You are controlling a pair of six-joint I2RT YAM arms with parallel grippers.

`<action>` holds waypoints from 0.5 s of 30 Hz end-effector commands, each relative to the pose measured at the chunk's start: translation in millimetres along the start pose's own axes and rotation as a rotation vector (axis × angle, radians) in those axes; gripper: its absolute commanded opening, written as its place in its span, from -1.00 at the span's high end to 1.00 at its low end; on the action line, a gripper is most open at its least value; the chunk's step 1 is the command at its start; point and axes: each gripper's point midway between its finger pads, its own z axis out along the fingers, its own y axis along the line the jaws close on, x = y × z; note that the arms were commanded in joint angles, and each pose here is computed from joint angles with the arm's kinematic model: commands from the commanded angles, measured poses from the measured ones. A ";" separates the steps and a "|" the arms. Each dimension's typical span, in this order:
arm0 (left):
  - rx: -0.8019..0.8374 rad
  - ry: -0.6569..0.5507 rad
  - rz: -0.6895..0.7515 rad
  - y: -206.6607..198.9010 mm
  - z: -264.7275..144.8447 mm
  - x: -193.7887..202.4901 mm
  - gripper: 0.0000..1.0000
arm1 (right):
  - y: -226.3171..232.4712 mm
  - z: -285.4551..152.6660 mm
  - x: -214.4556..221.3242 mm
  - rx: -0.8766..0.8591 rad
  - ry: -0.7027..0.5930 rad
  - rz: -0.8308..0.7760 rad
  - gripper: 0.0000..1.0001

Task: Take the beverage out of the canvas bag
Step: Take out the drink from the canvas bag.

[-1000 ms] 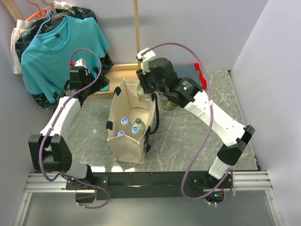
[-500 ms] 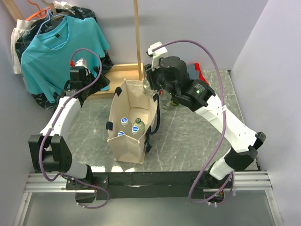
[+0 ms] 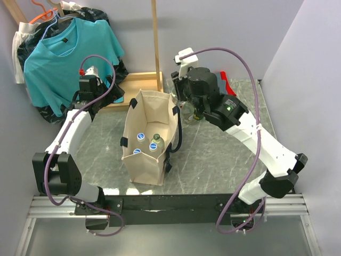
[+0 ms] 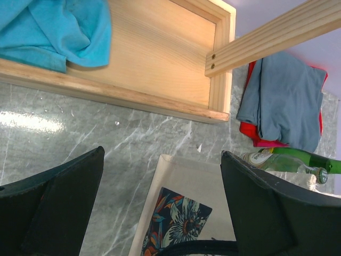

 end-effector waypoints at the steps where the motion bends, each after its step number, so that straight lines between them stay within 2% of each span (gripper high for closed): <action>1: 0.065 -0.060 0.004 -19.5 -12.8 -16.2 -0.93 | -42.8 -42.0 -71.9 0.120 -0.260 0.119 1.00; 8: 0.066 -0.050 -0.003 -18.9 -10.2 -11.8 -0.93 | -64.6 -39.8 -48.6 0.205 -0.213 0.149 1.00; 15: 0.065 -0.049 -0.005 -16.8 -9.5 -8.7 -0.93 | -83.7 -27.8 -20.8 0.221 -0.149 0.195 1.00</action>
